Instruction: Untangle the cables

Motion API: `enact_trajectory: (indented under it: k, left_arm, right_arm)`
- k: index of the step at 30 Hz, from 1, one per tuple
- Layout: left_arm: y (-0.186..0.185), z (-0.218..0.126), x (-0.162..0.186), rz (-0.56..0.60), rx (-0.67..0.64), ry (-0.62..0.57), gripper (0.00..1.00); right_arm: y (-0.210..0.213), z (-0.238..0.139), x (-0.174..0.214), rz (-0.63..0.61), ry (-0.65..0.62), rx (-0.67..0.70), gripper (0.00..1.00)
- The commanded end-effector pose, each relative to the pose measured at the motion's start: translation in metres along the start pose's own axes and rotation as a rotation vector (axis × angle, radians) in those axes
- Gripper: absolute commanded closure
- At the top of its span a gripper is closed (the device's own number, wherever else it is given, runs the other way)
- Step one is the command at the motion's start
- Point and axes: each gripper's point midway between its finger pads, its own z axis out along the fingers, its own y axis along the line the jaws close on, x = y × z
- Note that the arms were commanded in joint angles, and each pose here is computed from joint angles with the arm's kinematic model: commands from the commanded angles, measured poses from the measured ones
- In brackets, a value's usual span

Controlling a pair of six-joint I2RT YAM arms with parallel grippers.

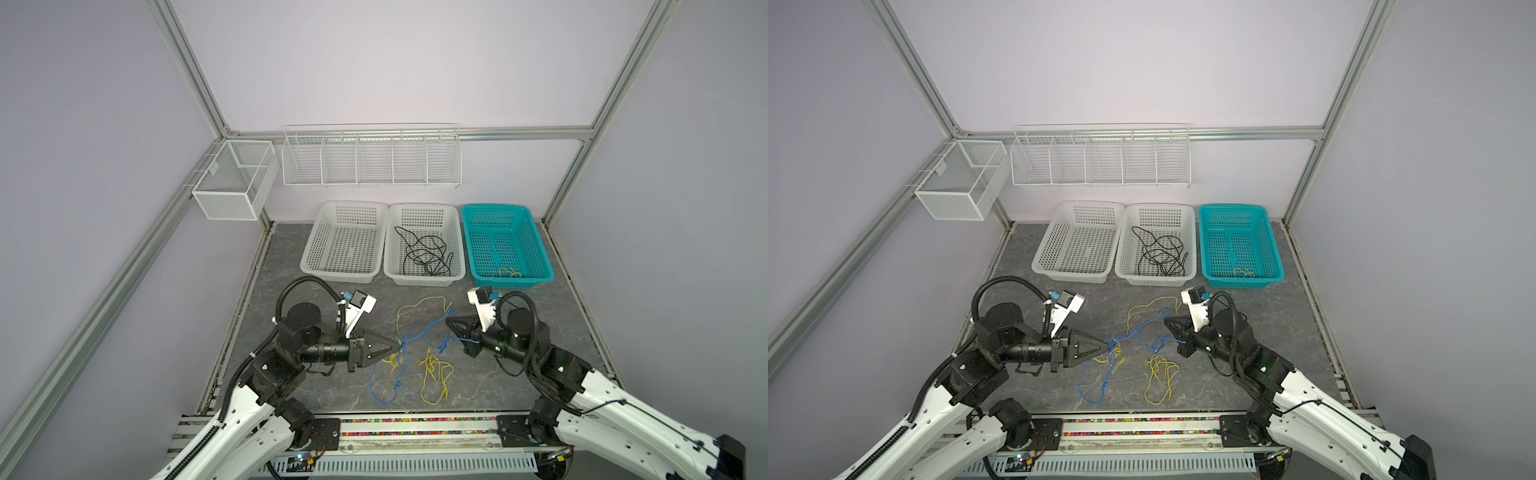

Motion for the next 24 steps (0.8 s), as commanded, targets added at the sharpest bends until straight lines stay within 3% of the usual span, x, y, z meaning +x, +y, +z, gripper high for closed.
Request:
enact_trajectory:
  k: [1, 5, 10, 13, 15, 17, 21, 24]
  left_arm:
    - [-0.019, -0.015, -0.009, 0.068, 0.024, -0.036, 1.0]
    - [-0.016, -0.021, -0.008, 0.076, -0.023, -0.042, 1.0]
    - [-0.018, -0.024, -0.01, 0.091, -0.03, -0.062, 1.0]
    - [-0.019, -0.023, -0.012, 0.086, -0.009, -0.072, 1.0]
    - [-0.017, -0.02, -0.013, 0.068, 0.02, -0.086, 1.0]
    - [-0.015, -0.017, -0.015, 0.054, 0.043, -0.103, 1.0]
    - [-0.005, -0.012, -0.016, 0.016, 0.056, -0.119, 1.0]
    - [-0.002, -0.01, -0.018, 0.0, 0.066, -0.126, 1.0]
  right_arm:
    - [-0.047, -0.008, 0.008, 0.138, -0.009, 0.187, 0.94]
    - [-0.077, -0.015, 0.015, 0.262, -0.002, 0.26, 0.94]
    - [-0.114, -0.013, 0.04, 0.413, 0.096, 0.337, 0.94]
    - [-0.11, -0.004, 0.048, 0.396, 0.198, 0.286, 0.94]
    - [-0.083, 0.006, 0.04, 0.353, 0.232, 0.131, 0.94]
    - [-0.064, 0.005, 0.03, 0.312, 0.227, 0.058, 0.82]
    - [-0.022, -0.008, 0.011, 0.127, 0.196, -0.011, 0.38]
    - [-0.024, -0.019, 0.0, 0.107, 0.152, 0.073, 0.31]
